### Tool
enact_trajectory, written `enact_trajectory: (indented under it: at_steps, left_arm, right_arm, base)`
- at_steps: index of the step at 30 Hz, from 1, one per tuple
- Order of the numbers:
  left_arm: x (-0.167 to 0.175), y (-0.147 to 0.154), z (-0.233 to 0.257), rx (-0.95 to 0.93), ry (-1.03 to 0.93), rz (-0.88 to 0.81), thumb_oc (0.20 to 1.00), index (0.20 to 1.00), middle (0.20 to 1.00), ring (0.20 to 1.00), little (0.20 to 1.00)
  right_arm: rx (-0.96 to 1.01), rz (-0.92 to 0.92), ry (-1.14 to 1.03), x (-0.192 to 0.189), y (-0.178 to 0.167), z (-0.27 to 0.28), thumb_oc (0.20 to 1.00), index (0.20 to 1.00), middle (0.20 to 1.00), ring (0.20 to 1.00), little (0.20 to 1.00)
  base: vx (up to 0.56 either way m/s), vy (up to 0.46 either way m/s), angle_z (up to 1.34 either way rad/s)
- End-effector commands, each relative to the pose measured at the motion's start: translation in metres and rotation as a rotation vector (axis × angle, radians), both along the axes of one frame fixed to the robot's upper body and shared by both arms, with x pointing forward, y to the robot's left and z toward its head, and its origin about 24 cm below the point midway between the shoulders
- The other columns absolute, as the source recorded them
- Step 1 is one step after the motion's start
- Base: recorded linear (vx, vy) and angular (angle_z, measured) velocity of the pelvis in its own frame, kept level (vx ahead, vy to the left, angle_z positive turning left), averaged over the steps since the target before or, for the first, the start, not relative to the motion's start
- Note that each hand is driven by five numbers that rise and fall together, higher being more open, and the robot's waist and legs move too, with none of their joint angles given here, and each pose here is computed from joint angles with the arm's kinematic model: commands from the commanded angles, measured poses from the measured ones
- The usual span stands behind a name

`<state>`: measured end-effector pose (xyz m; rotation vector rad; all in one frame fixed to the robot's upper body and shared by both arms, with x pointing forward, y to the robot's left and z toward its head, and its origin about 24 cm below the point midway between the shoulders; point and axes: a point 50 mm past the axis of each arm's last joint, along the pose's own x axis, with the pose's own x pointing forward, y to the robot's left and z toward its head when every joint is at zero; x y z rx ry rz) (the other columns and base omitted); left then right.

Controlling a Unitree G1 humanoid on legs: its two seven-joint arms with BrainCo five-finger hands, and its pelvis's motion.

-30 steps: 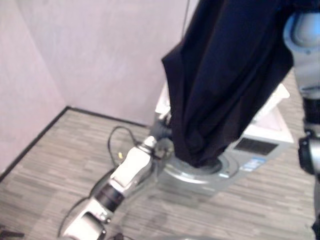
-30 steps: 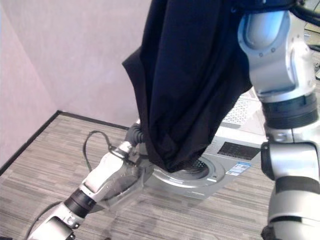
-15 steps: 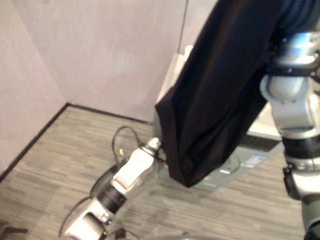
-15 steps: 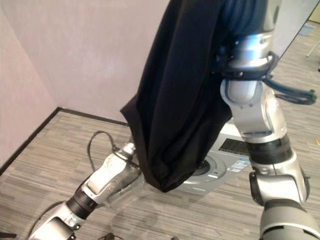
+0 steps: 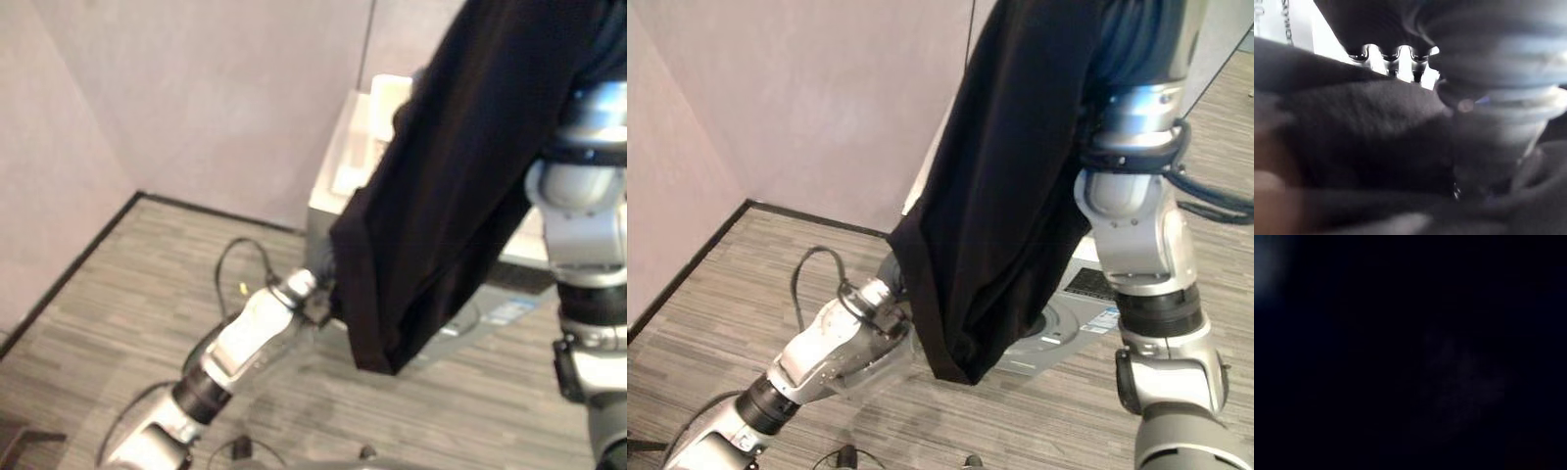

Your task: Grab the laundry basket,head to the washer,open it,put in the laundry and shut it.

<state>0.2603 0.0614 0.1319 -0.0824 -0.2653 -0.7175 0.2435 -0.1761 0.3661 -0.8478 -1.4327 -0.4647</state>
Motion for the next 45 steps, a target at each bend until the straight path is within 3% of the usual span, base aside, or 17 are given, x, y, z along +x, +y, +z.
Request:
enact_trajectory:
  at_steps: [1, 7, 12, 18, 35, 45]
  left_arm:
    - [-0.011, 0.019, 0.002, -0.007, -0.034, -0.033, 1.000, 1.000, 1.000, 1.000, 1.000]
    - [-0.041, 0.100, -0.011, 0.119, 0.006, 0.189, 1.000, 1.000, 1.000, 1.000, 1.000]
    - [-0.057, 0.122, -0.009, 0.148, -0.010, 0.290, 1.000, 1.000, 1.000, 1.000, 1.000]
    - [-0.048, 0.121, -0.016, 0.206, -0.044, 0.373, 1.000, 1.000, 1.000, 1.000, 1.000]
    - [-0.034, 0.076, -0.014, 0.214, -0.081, 0.191, 1.000, 1.000, 1.000, 1.000, 1.000]
    - [-0.025, 0.073, -0.023, 0.274, -0.092, 0.233, 1.000, 1.000, 1.000, 1.000, 1.000]
  right_arm:
    - [-0.024, -0.040, -0.184, -0.031, -0.012, 0.053, 0.200, 0.200, 0.200, 0.200, 0.200]
    - [-0.101, -0.085, -0.126, -0.032, -0.017, 0.055, 0.200, 0.200, 0.200, 0.200, 0.200]
    - [-0.113, -0.090, -0.075, -0.030, -0.023, 0.045, 0.200, 0.200, 0.200, 0.200, 0.200]
    - [-0.094, -0.084, -0.060, -0.032, -0.026, 0.035, 0.200, 0.200, 0.200, 0.200, 0.200]
    - [0.000, -0.031, -0.086, -0.028, -0.027, 0.035, 0.200, 0.200, 0.200, 0.200, 0.200]
    - [0.069, 0.025, 0.012, -0.010, -0.026, 0.012, 0.200, 0.200, 0.200, 0.200, 0.200]
  base:
    - [0.00, 0.000, 0.00]
    - [0.00, 0.005, -0.01]
    - [0.00, -0.009, 0.04]
    - [0.01, -0.022, 0.06]
    - [-0.01, -0.028, 0.03]
    - [0.00, 0.000, 0.00]
